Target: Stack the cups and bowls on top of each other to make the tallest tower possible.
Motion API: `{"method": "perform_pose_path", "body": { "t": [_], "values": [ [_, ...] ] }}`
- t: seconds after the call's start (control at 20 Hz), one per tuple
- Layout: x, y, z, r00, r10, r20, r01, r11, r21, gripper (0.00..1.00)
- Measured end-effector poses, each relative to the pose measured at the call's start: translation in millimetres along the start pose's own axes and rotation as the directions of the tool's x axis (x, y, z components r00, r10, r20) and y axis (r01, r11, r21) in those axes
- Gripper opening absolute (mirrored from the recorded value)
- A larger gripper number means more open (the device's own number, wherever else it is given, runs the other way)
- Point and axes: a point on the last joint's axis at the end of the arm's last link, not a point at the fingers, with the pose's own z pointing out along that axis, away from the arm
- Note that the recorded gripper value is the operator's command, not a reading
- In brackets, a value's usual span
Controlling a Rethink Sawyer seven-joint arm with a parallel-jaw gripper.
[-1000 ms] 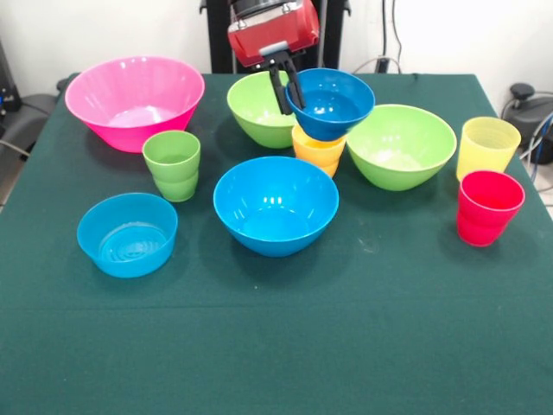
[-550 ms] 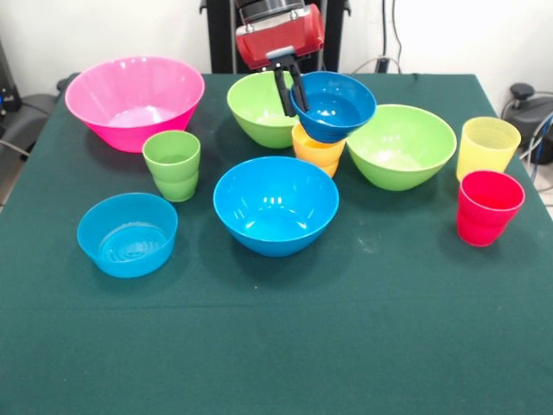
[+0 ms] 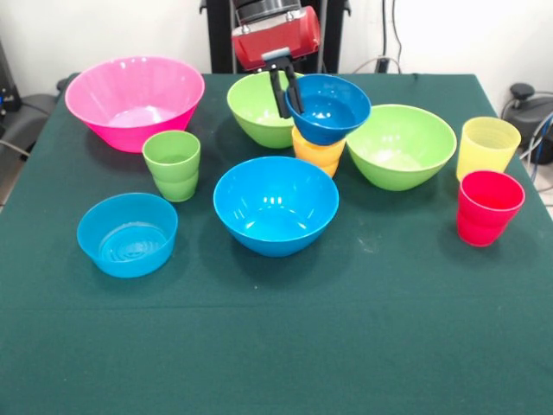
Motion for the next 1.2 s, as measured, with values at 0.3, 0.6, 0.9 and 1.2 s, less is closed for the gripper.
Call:
{"method": "perform_pose_path", "body": {
  "t": [0.3,0.6,0.9,1.2],
  "values": [
    [-4.4,-3,0,0.9999,0.003,0.015,-0.003,1.0,0.004,0.0],
    [-7.8,-6,1,0.9992,-0.008,0.039,0.008,1.0,-0.004,0.0],
    [-4.2,-11,3,0.9992,-0.005,0.039,0.005,1.0,-0.001,0.0],
    [-4.2,-14,1,0.9992,-0.006,0.04,0.005,0.9999,0.009,0.0]
  ]
}}
